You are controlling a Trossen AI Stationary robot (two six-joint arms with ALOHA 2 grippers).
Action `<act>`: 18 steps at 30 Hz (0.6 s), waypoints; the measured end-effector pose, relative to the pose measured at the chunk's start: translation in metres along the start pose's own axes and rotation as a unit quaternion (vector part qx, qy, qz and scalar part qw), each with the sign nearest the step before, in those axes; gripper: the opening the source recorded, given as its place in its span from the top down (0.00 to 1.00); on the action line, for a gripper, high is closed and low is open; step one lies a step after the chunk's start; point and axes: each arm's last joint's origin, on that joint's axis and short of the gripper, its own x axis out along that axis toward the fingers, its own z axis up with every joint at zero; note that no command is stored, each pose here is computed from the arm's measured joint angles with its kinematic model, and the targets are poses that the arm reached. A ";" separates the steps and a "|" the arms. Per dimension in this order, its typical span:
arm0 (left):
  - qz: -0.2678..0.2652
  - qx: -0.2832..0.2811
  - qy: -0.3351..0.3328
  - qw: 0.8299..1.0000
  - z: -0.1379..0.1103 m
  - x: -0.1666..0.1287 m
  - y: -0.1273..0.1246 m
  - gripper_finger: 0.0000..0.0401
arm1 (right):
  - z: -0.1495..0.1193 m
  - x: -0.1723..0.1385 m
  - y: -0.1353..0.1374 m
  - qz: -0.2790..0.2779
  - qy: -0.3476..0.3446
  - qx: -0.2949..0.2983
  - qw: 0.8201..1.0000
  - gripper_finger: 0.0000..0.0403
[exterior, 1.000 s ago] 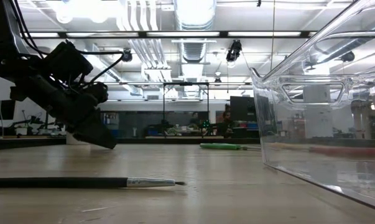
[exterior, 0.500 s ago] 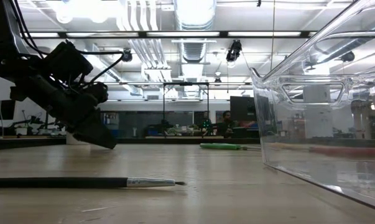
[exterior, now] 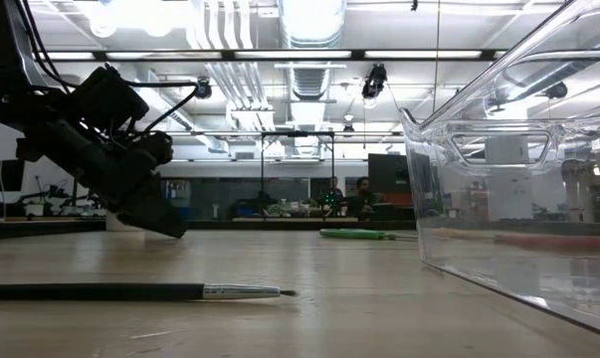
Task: Pick & Place Paint Supplies
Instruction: Put the right gold paintbrush into the right transparent bin, then put the silver paintbrush into the right transparent bin
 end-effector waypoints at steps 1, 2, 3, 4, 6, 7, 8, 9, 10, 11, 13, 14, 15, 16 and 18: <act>0.000 0.000 0.000 1.000 0.000 0.000 0.000 0.24 | 0.000 0.000 0.000 0.001 -0.002 -0.001 1.000 0.93; 0.000 0.000 0.000 1.000 0.000 0.000 0.000 0.24 | 0.000 0.000 0.000 0.002 -0.005 -0.003 1.000 0.90; 0.000 0.000 0.000 1.000 0.000 0.000 0.000 0.24 | 0.000 0.000 0.001 0.004 -0.009 -0.007 1.000 0.88; 0.000 0.000 0.000 1.000 0.000 0.000 0.000 0.24 | 0.001 0.000 0.001 0.005 -0.011 -0.014 1.000 0.85; 0.000 0.000 0.000 1.000 0.000 0.000 0.000 0.24 | 0.001 0.000 0.001 0.006 -0.011 -0.027 1.000 0.80; 0.000 0.000 0.000 1.000 0.000 0.000 0.000 0.24 | 0.001 0.000 0.001 0.006 -0.011 -0.031 0.999 0.78; 0.000 0.000 0.000 1.000 0.000 0.000 0.000 0.24 | 0.001 0.000 0.001 0.007 -0.011 -0.033 0.999 0.76; 0.000 0.000 0.000 1.000 0.000 0.000 0.000 0.24 | 0.000 0.000 0.002 0.009 -0.010 -0.036 0.999 0.74; 0.000 0.000 0.000 1.000 0.000 0.000 0.000 0.24 | 0.000 0.000 0.002 0.011 -0.010 -0.038 0.999 0.73; 0.000 0.000 0.000 1.000 0.000 0.000 0.000 0.24 | 0.000 0.000 0.003 0.014 -0.010 -0.039 0.999 0.71; 0.000 0.000 0.000 1.000 0.000 0.000 0.000 0.24 | 0.000 0.000 0.003 0.015 -0.010 -0.039 0.999 0.69; 0.000 0.000 0.000 1.000 0.000 0.000 0.000 0.24 | 0.000 0.000 0.003 0.015 -0.010 -0.039 0.999 0.69; 0.000 0.000 0.000 1.000 0.000 0.000 0.000 0.24 | 0.000 0.000 0.003 0.015 -0.010 -0.039 0.999 0.68; 0.000 0.000 0.000 1.000 0.000 0.000 0.000 0.24 | 0.000 0.000 0.003 0.015 -0.010 -0.040 0.999 0.68; 0.000 0.000 0.000 1.000 0.000 0.000 0.000 0.24 | 0.000 0.000 0.003 0.015 -0.010 -0.041 0.999 0.68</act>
